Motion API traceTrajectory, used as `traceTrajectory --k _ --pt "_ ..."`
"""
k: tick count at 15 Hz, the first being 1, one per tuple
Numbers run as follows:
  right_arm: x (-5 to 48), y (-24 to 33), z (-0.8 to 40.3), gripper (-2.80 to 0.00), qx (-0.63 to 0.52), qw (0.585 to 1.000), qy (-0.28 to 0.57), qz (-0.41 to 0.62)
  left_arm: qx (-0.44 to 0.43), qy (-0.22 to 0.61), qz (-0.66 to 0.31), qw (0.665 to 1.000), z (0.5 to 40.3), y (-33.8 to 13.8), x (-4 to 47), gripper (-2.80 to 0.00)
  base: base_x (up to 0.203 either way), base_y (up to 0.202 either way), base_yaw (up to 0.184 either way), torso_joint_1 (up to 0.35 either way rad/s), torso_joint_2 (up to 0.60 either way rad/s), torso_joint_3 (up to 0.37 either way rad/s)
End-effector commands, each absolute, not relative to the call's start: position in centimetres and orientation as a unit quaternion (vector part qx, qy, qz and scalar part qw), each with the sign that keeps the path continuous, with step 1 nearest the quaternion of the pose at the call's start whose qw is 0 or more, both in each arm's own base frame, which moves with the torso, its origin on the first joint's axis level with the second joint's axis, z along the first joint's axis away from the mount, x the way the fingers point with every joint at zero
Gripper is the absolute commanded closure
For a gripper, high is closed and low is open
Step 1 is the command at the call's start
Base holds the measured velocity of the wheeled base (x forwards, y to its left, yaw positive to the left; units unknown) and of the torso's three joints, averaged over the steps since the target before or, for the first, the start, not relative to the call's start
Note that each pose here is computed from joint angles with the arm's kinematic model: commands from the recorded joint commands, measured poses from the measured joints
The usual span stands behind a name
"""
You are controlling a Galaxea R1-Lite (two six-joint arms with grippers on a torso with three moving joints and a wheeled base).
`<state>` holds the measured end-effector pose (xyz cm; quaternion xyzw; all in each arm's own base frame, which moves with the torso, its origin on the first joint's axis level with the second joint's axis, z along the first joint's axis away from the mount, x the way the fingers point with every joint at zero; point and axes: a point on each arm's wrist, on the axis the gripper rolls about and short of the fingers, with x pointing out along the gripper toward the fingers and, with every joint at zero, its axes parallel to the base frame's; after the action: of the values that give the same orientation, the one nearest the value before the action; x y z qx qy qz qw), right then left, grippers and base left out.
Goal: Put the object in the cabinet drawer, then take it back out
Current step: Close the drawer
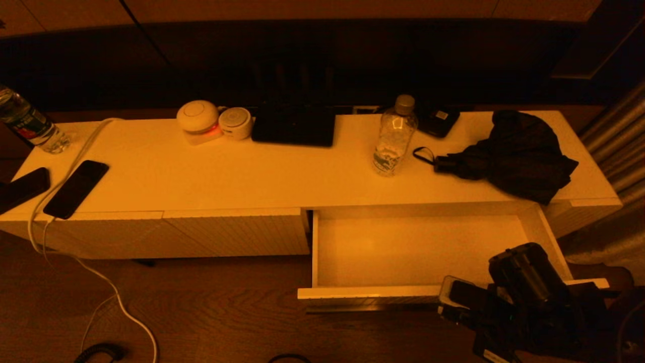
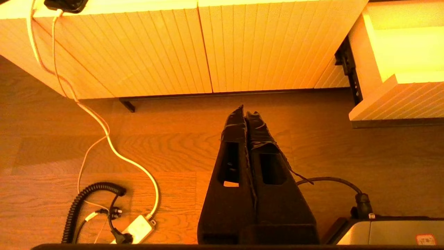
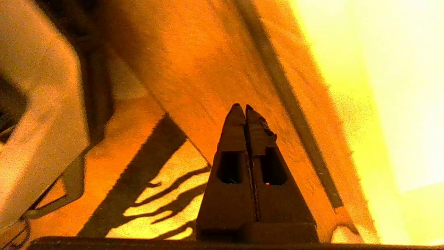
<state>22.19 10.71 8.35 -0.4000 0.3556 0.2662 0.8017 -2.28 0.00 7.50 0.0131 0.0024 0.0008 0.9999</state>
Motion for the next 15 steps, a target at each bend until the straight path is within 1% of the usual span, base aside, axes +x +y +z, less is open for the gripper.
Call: traceTrajectory --k 1,5,11,15 --pt "23.4 11.2 7.9 0.0 -0.402 0.8 0.359 0.262 0.013 0.002 0.001 1.0 7.5 0.0 -2.3 0.0 0.0 0.0 0.0 0.0 0.0 0.0" --pt "25.7 12.0 8.6 0.0 -0.412 0.82 0.333 0.215 0.013 0.002 0.001 1.0 7.5 0.0 -2.3 0.0 0.0 0.0 0.0 0.0 0.0 0.0" --pt "28.2 13.2 9.2 0.0 -0.413 0.842 0.296 0.18 0.013 0.002 0.001 1.0 7.5 0.0 -2.3 0.0 0.0 0.0 0.0 0.0 0.0 0.0" --pt "30.6 14.3 9.3 0.0 -0.403 0.868 0.246 0.154 0.013 0.002 0.001 1.0 7.5 0.0 -2.3 0.0 0.0 0.0 0.0 0.0 0.0 0.0"
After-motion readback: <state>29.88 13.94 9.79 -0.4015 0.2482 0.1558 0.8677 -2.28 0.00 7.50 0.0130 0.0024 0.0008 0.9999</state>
